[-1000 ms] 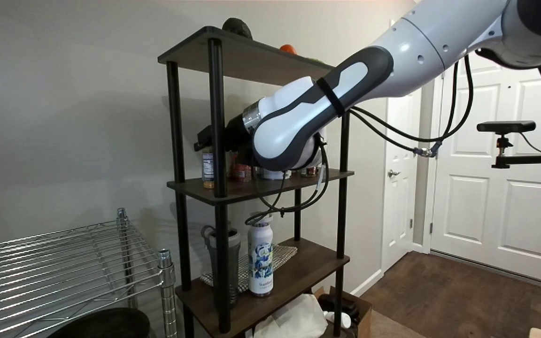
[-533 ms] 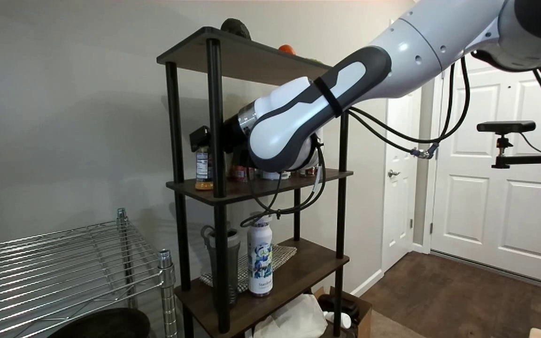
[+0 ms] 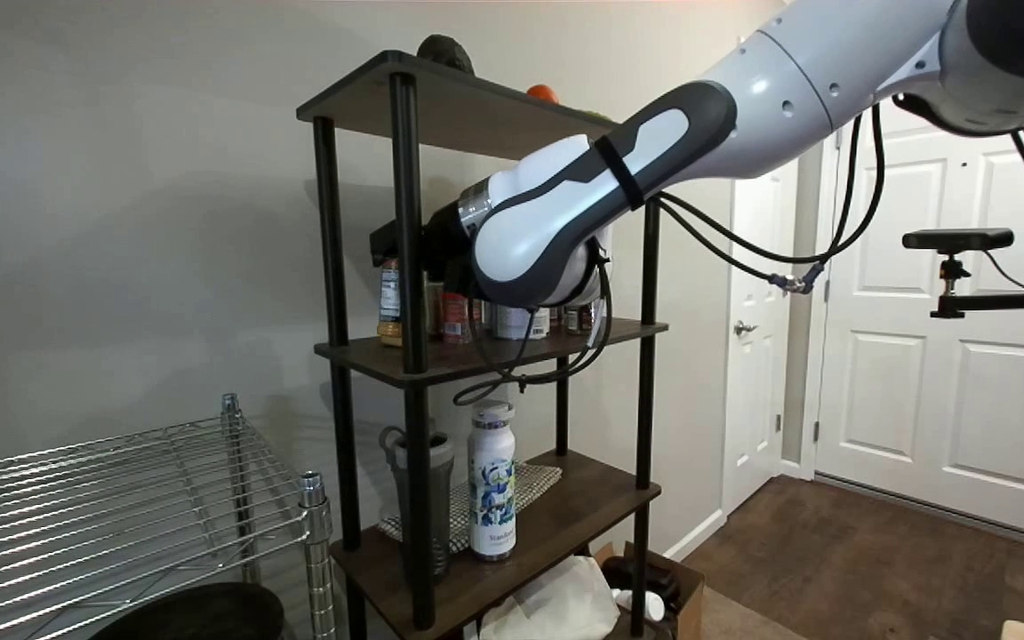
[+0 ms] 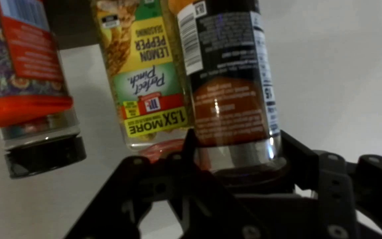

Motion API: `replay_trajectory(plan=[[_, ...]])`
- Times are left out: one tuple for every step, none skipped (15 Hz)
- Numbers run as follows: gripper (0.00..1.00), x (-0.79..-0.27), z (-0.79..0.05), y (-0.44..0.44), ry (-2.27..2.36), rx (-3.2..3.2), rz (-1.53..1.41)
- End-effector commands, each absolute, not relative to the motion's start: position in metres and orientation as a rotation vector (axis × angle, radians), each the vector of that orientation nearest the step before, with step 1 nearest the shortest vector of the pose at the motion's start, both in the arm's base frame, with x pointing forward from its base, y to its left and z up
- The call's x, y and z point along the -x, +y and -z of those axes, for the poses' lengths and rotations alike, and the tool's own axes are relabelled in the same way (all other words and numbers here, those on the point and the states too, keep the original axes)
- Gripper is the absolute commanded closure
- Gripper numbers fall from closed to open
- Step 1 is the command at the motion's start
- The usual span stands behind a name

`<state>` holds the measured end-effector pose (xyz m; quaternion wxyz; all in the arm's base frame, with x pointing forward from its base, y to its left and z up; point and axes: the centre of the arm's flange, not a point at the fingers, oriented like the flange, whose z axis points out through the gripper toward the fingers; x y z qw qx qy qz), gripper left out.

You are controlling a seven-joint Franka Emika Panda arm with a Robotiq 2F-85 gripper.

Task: Change the position of one spice bottle

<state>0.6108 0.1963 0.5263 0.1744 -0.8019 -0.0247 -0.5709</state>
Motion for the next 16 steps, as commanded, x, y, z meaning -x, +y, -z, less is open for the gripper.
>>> replay_trajectory(plan=[[0.67, -0.600, -0.525, 0.155, 0.034, 2.216, 1.683], [0.67, -0.600, -0.526, 0.146, 0.052, 2.216, 1.695], [0.67, -0.601, -0.528, 0.140, 0.067, 2.213, 1.702], [0.67, -0.601, -0.528, 0.133, 0.077, 2.219, 1.704], [0.67, -0.600, -0.527, 0.127, 0.088, 2.223, 1.705], [0.67, -0.600, -0.525, 0.122, 0.098, 2.227, 1.705], [0.67, -0.600, -0.525, 0.119, 0.105, 2.229, 1.706], [0.67, -0.599, -0.522, 0.114, 0.112, 2.235, 1.702], [0.67, -0.599, -0.522, 0.111, 0.121, 2.235, 1.699], [0.67, -0.598, -0.520, 0.108, 0.131, 2.236, 1.695], [0.67, -0.597, -0.520, 0.105, 0.140, 2.236, 1.695], [0.67, -0.596, -0.520, 0.103, 0.147, 2.233, 1.695], [0.67, -0.594, -0.521, 0.100, 0.154, 2.227, 1.694], [0.67, -0.590, -0.523, 0.099, 0.161, 2.216, 1.692], [0.67, -0.587, -0.525, 0.097, 0.168, 2.205, 1.690], [0.67, -0.581, -0.529, 0.097, 0.167, 2.192, 1.690]])
